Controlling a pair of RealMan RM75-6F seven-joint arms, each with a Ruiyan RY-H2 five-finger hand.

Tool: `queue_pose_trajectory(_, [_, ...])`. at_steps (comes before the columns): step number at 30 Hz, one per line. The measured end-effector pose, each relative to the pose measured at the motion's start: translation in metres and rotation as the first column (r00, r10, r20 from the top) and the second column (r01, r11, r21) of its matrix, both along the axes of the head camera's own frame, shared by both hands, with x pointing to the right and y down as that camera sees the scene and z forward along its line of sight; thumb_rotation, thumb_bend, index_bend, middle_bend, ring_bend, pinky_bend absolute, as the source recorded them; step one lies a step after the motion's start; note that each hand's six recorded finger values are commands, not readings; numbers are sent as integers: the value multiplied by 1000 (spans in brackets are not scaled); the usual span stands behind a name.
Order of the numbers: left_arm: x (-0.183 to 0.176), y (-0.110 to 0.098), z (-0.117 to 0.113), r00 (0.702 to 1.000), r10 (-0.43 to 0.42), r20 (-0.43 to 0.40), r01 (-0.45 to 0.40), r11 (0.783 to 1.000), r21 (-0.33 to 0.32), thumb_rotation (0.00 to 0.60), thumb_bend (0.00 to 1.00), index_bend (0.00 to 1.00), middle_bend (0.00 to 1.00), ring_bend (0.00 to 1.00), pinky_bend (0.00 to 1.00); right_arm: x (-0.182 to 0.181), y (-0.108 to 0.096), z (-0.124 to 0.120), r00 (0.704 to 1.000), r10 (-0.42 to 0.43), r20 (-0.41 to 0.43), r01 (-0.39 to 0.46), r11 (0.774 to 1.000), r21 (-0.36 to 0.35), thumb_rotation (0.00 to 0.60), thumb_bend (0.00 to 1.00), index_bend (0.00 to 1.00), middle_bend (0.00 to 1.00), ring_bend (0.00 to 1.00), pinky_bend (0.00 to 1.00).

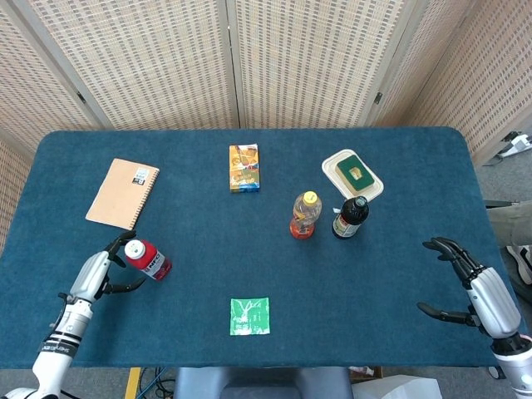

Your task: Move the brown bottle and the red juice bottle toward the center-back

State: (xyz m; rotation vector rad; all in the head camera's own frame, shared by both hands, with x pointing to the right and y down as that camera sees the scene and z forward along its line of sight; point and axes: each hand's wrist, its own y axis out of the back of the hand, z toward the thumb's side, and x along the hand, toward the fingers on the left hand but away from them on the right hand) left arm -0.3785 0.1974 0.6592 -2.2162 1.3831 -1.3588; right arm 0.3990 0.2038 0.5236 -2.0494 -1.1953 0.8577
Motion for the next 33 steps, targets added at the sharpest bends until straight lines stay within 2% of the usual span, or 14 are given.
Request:
queue_pose_trajectory(10, [1,-4,18,999,-31,-11,31,999,-30,600,167,132,127,169,401,0,0,3,1000,1,6,-1,1000,-7,600,34,29,195,105,332])
queue_pose_trajectory(15, [1,-4,22,999,-44,-11,43,998,-37,600,167,162,219,232,401,0,-1,3,1000,4,9,-4,1000,-7,600,35,39,201,105,332])
queue_pose_trajectory(20, [3,-3,24,998,-56,-30,54,997,-56,600,167,177,224,242,401,0,-1,4,1000,5,10,-5,1000,-7,600,35,40,202,105,332])
queue_pose_trajectory(24, [5,-5,25,997,-66,-37,64,996,-55,600,167,269,266,327,414,1,-1,4,1000,7,10,-7,1000,-7,600,35,40,202,105,333])
queue_pose_trajectory(30, [6,-8,27,995,-93,-31,92,995,-31,600,167,424,432,466,529,2,-2,4,1000,11,11,-11,1000,-5,600,35,51,205,105,333])
queue_pose_trajectory(33, [6,-9,27,994,-105,-31,104,994,-19,600,167,466,473,500,554,2,-2,4,1000,12,11,-11,1000,-5,600,35,51,206,104,333])
